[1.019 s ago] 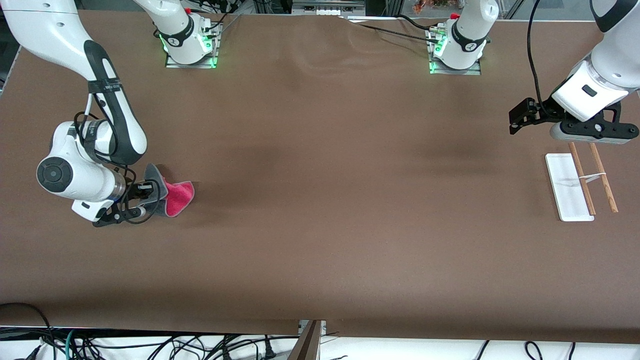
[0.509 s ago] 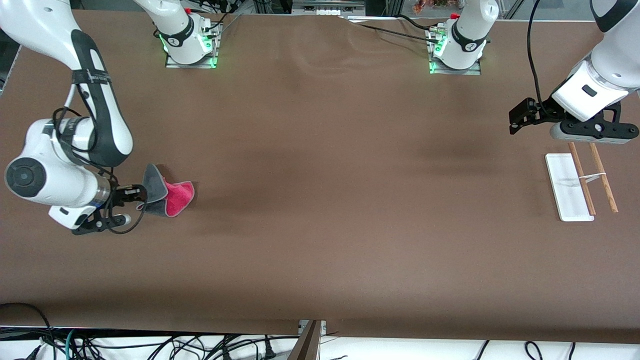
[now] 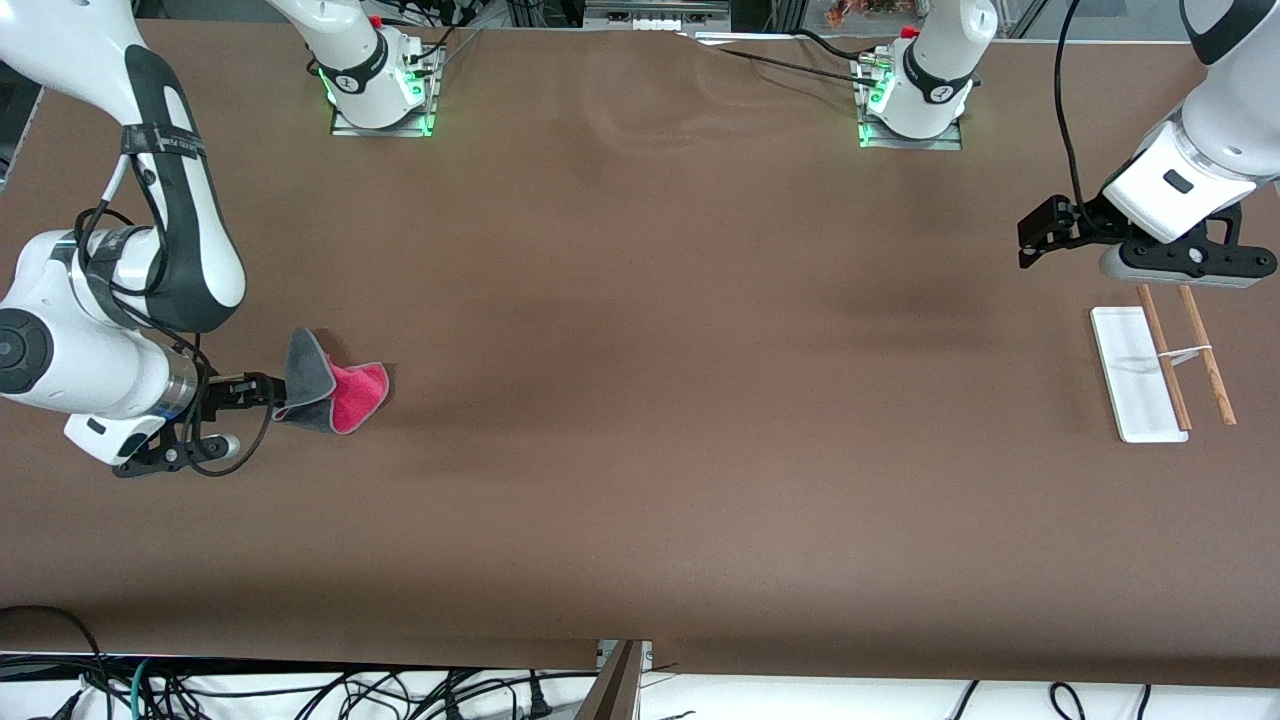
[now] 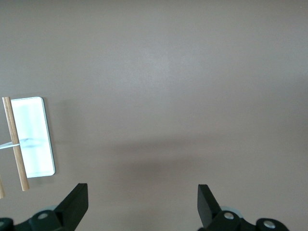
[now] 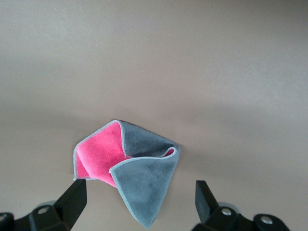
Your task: Pass towel and hang on rack
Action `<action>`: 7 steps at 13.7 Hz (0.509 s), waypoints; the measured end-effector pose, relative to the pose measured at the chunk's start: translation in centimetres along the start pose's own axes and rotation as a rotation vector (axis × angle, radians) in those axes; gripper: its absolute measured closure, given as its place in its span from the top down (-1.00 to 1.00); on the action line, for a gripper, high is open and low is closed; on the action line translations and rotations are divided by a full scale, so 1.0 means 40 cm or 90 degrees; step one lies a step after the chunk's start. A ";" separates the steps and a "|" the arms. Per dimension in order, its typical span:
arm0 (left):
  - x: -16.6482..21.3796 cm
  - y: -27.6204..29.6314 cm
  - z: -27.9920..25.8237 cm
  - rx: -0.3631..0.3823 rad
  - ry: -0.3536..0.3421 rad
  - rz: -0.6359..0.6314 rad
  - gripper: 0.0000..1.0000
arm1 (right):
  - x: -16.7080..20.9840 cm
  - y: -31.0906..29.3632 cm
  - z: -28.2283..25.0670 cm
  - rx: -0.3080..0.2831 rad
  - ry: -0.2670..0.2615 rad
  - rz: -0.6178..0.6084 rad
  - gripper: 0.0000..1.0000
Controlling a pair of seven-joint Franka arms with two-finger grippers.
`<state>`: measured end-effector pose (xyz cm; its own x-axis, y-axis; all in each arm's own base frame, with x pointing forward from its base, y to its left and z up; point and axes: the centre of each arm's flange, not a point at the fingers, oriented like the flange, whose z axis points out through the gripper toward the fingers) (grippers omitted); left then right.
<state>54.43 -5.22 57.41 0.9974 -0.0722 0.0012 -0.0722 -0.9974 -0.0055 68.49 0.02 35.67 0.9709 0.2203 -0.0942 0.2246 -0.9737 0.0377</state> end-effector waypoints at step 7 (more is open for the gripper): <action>0.000 0.000 0.000 0.000 0.000 0.000 1.00 | 0.017 -0.067 0.089 0.008 -0.041 0.022 1.00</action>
<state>54.42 -5.22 57.40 0.9974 -0.0722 0.0004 -0.0722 -0.9974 -0.0055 68.25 2.59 31.97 0.9705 0.1832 -0.1564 0.1899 -0.9814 0.0288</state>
